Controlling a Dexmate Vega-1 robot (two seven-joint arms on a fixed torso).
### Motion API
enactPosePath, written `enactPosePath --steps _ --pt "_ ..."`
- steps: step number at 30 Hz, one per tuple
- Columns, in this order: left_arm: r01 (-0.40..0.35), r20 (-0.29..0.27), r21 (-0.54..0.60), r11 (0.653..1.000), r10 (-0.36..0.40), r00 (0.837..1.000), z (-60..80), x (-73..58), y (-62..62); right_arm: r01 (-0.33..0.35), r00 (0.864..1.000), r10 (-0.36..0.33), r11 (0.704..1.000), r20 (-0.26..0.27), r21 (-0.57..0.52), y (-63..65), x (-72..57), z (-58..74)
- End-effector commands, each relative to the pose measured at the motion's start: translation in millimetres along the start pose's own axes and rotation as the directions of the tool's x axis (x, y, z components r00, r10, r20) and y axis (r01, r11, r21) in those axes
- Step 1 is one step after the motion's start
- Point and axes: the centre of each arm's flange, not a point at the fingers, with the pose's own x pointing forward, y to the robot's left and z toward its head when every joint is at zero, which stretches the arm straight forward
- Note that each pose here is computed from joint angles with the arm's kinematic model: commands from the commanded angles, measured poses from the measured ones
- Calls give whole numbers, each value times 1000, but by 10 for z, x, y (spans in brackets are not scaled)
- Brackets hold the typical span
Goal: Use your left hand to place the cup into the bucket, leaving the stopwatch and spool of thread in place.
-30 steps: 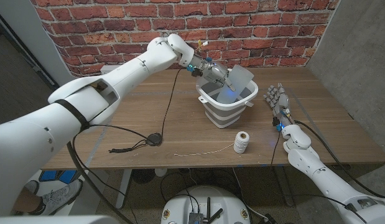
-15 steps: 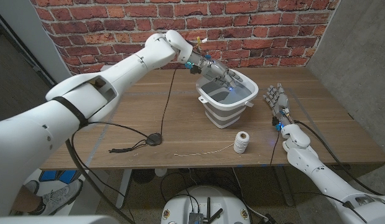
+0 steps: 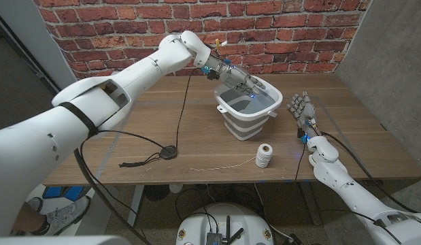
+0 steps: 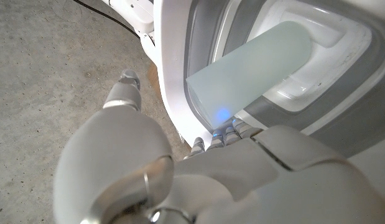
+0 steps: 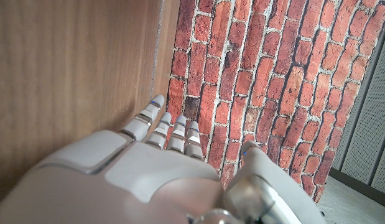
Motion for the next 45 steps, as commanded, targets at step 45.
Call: enactPosePath --steps 45 --pt "-365 192 -20 931 362 912 21 -701 -61 -11 1000 11 1000 1 -22 -19 -34 86"
